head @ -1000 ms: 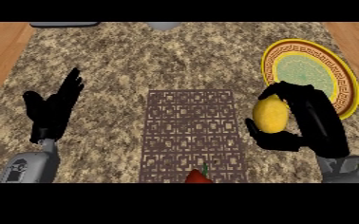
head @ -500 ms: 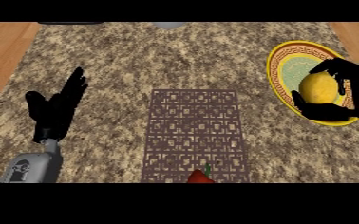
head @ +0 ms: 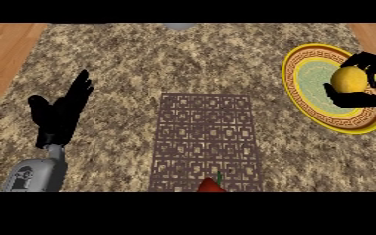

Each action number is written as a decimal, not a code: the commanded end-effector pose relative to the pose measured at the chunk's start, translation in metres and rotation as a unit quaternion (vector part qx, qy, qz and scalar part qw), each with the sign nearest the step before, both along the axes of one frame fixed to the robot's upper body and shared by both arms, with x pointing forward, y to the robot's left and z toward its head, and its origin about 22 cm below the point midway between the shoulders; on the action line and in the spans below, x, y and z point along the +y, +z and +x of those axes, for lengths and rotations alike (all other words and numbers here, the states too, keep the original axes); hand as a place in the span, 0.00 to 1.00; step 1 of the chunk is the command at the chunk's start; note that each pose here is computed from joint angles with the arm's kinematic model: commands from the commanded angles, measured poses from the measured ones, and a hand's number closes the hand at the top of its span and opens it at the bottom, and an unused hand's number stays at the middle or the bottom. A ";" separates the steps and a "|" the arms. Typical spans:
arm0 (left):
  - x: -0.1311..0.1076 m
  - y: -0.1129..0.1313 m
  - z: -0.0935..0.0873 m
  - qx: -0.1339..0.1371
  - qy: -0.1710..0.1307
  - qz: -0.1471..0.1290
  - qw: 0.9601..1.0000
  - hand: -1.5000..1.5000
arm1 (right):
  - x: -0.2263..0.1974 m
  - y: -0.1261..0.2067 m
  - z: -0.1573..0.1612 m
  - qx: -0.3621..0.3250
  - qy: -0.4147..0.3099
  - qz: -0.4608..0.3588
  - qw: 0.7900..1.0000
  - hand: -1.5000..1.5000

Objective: Pick the lemon from the placemat and place it in the plate

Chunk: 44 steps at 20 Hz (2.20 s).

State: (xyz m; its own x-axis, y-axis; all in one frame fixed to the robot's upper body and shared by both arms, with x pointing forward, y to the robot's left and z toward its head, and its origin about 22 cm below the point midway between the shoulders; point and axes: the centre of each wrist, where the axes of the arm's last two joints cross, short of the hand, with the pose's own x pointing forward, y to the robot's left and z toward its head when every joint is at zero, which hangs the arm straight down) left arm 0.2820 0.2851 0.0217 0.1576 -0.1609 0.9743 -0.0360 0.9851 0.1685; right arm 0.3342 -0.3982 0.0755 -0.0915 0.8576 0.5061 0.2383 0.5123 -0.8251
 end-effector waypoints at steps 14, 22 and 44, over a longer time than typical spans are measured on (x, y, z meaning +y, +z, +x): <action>-0.001 0.005 0.002 0.000 -0.009 -0.002 1.000 0.50 | -0.045 -0.012 0.024 -0.009 0.115 0.084 0.990 0.00; 0.013 -0.009 -0.006 -0.002 0.014 0.007 1.000 0.50 | -0.053 0.013 0.029 -0.047 0.181 0.270 0.945 0.00; -0.004 0.006 0.009 -0.007 -0.005 -0.003 1.000 0.50 | -0.152 0.013 -0.051 0.023 0.173 0.366 0.914 0.00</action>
State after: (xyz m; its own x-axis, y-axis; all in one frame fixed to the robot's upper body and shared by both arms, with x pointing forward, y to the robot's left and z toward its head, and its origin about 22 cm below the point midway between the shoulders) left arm 0.2892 0.2808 0.0249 0.1449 -0.1554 0.9772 -0.0282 0.9865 0.1610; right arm 0.3085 -0.5295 0.0942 -0.1705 0.2901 0.9417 0.0071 0.9560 -0.2933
